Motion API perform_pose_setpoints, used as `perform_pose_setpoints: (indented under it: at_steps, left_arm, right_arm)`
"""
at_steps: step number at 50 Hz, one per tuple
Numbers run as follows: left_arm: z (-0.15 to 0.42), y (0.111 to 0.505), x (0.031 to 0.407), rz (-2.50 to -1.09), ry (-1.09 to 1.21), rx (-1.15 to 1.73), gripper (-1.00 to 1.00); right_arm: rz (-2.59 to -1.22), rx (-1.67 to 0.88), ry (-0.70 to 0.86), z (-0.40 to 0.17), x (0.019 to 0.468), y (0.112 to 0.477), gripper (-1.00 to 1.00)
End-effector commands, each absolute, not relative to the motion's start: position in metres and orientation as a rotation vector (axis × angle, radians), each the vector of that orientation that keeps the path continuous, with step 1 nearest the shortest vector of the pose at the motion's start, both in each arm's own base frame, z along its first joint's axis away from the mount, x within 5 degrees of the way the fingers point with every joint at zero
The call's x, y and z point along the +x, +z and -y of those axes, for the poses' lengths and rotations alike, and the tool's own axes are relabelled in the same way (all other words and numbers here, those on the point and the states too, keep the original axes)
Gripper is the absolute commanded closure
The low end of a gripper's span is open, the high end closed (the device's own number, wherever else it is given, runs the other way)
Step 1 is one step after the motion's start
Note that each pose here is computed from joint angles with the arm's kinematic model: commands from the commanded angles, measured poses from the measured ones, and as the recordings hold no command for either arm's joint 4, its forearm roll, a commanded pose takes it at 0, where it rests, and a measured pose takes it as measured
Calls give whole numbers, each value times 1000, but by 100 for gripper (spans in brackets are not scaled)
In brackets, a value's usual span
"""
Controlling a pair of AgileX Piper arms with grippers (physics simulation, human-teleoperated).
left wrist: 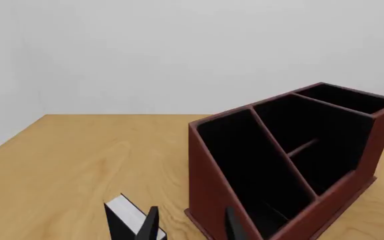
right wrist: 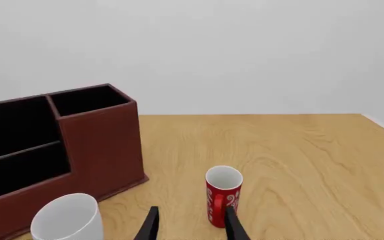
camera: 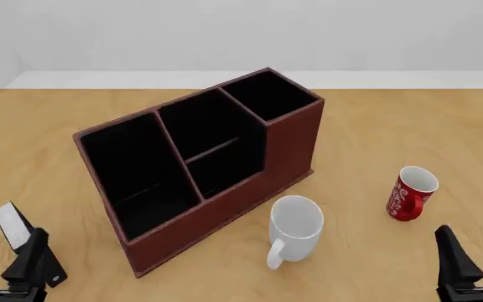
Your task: Pick up the red mug and place it to the right of the caddy.
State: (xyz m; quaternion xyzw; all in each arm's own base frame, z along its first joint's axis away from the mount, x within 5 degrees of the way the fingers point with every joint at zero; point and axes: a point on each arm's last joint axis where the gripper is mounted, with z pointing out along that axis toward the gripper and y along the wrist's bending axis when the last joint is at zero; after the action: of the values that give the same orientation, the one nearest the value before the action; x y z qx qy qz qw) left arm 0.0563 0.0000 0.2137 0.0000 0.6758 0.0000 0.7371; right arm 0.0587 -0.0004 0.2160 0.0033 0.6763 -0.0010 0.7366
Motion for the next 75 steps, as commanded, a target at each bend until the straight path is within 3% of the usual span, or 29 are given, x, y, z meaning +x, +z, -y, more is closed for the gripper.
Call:
perform_pose_setpoints:
  at_steps: [1, 10, 31, 75]
  left_arm:
    - [0, 214, 57, -1485, 0, 0, -100]
    - [0, 214, 57, -1485, 0, 0, -100]
    - [0, 214, 57, -1485, 0, 0, -100]
    - [0, 214, 57, -1485, 0, 0, -100]
  right_arm:
    - [-1515, 3, 17, 0, 54, 231, -100]
    - [-1564, -27, 28, -2, 54, 258, -100]
    - [-1771, -9, -4, 0, 115, 235, -100]
    - [-1842, 118, -54, 17, 161, 205, -100]
